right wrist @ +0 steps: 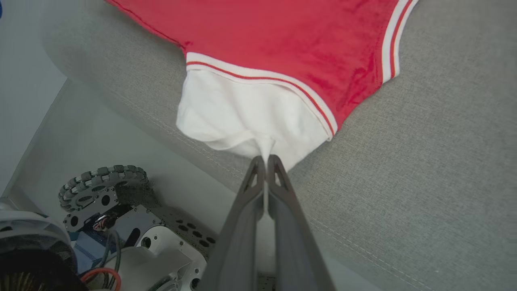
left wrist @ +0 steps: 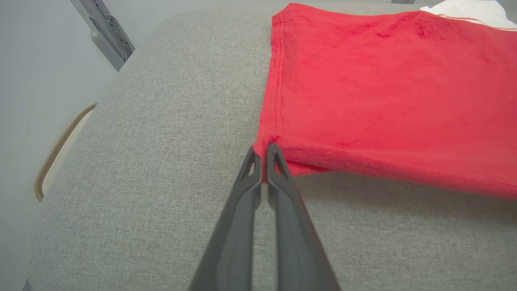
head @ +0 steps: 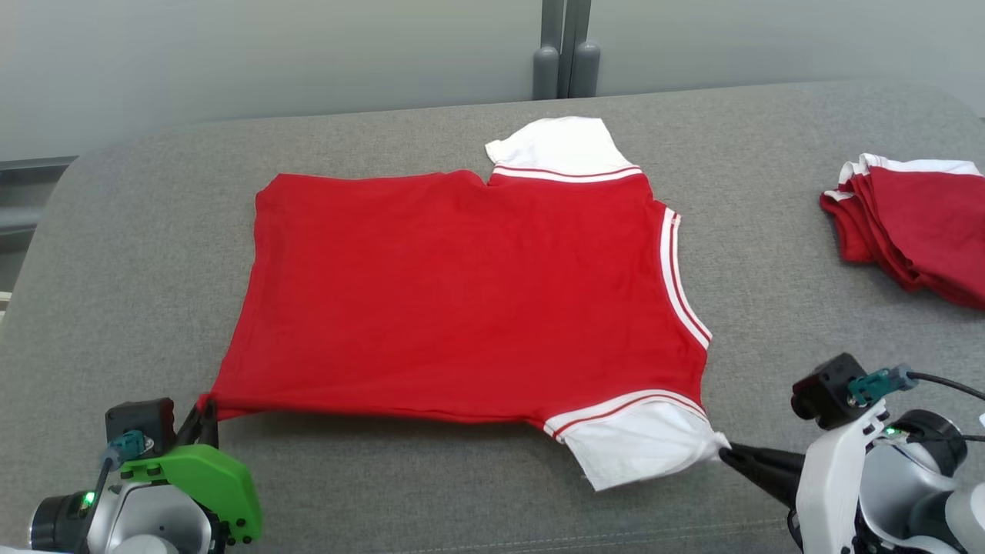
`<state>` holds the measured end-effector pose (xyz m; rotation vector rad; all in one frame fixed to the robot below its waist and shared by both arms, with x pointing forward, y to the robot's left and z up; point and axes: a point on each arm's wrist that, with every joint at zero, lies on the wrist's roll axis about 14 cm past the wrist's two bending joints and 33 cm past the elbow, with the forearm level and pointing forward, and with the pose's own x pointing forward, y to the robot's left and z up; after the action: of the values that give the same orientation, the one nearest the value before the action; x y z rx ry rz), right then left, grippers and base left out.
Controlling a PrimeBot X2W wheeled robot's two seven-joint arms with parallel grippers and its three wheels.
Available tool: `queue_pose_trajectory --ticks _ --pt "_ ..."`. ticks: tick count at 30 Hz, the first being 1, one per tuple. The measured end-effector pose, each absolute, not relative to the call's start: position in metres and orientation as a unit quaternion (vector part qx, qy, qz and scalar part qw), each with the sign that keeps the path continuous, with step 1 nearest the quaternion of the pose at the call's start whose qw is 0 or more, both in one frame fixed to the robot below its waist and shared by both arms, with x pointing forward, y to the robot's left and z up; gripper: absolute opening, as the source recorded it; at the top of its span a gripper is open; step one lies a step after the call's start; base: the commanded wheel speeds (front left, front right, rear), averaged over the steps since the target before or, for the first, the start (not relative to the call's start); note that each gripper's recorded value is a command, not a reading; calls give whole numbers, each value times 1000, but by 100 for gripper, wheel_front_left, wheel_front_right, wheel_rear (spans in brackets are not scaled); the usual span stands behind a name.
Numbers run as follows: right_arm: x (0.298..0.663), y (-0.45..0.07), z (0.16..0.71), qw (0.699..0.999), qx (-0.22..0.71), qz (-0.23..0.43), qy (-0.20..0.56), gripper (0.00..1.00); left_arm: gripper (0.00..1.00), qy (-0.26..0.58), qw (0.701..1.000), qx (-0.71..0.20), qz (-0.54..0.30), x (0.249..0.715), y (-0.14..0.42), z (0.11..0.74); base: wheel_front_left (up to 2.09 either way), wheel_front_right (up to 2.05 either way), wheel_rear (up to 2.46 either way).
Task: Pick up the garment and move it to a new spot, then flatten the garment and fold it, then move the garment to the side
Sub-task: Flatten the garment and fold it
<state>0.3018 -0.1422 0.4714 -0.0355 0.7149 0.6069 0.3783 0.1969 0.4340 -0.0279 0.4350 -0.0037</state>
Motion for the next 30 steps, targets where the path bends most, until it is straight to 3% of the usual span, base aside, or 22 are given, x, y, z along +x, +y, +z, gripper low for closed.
queue_pose_trajectory --ticks 5,14,30 --pt "329 -137 490 910 -17 290 296 0 0 214 977 -9 -9 393 193 441 0 0 0" --pt "417 -141 529 941 -68 272 191 0 0 215 976 20 -25 444 176 449 0 0 0" --pt "482 -128 501 939 -94 285 169 0 0 214 976 38 -20 486 182 427 0 0 0"
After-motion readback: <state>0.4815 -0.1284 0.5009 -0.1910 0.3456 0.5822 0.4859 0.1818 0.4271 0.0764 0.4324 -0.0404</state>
